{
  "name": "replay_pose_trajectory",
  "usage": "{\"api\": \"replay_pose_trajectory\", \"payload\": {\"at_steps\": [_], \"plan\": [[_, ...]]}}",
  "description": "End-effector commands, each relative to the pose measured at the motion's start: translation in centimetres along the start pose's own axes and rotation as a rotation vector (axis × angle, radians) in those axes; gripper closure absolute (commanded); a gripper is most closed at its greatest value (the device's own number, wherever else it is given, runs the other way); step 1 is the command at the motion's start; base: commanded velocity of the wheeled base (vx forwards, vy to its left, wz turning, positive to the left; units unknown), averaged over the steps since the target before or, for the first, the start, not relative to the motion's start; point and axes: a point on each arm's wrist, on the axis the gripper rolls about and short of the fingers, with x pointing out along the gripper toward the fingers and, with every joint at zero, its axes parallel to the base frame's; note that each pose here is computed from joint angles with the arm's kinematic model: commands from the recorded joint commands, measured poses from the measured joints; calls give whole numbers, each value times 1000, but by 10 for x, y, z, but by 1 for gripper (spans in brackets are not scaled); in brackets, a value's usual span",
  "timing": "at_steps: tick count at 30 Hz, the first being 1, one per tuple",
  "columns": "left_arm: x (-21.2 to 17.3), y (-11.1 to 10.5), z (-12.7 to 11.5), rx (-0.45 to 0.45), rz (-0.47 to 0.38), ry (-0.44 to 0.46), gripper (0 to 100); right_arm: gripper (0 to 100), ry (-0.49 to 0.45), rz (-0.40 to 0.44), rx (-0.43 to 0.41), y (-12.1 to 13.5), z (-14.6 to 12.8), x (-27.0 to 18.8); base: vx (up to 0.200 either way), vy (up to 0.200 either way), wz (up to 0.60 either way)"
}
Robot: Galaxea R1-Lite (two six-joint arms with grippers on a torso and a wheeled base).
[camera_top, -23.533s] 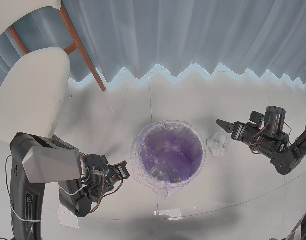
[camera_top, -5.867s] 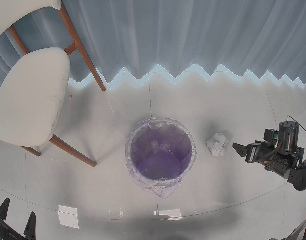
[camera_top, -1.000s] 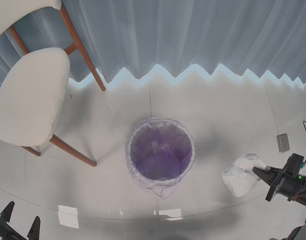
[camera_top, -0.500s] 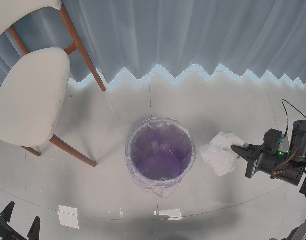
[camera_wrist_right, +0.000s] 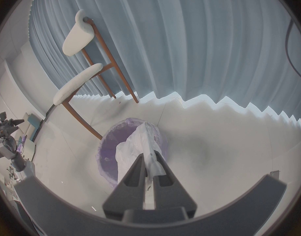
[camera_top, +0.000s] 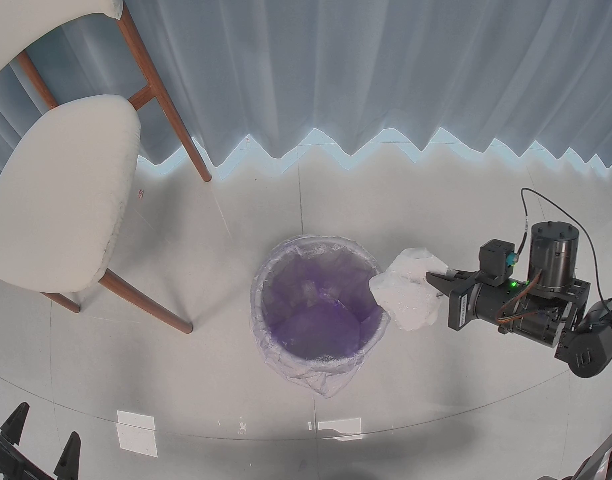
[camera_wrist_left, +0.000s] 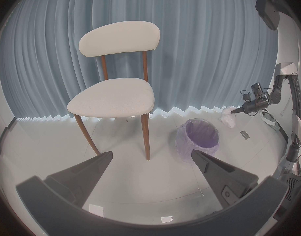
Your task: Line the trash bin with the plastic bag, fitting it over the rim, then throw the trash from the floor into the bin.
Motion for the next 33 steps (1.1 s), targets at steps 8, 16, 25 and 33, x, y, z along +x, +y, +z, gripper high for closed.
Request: {"api": "replay_pose_trajectory", "payload": {"at_steps": [8, 16, 25, 33], "plan": [[0, 0, -5, -2, 0, 1, 0, 100, 12, 51, -16, 14, 1, 71, 0, 0, 0], [0, 0, -5, -2, 0, 1, 0, 100, 62, 110, -44, 48, -19, 100, 0, 0, 0], [0, 0, -5, -2, 0, 1, 0, 100, 69, 58, -12, 46, -32, 145, 0, 0, 0], [0, 0, -5, -2, 0, 1, 0, 100, 50, 46, 1, 48, -33, 165, 0, 0, 0]]}}
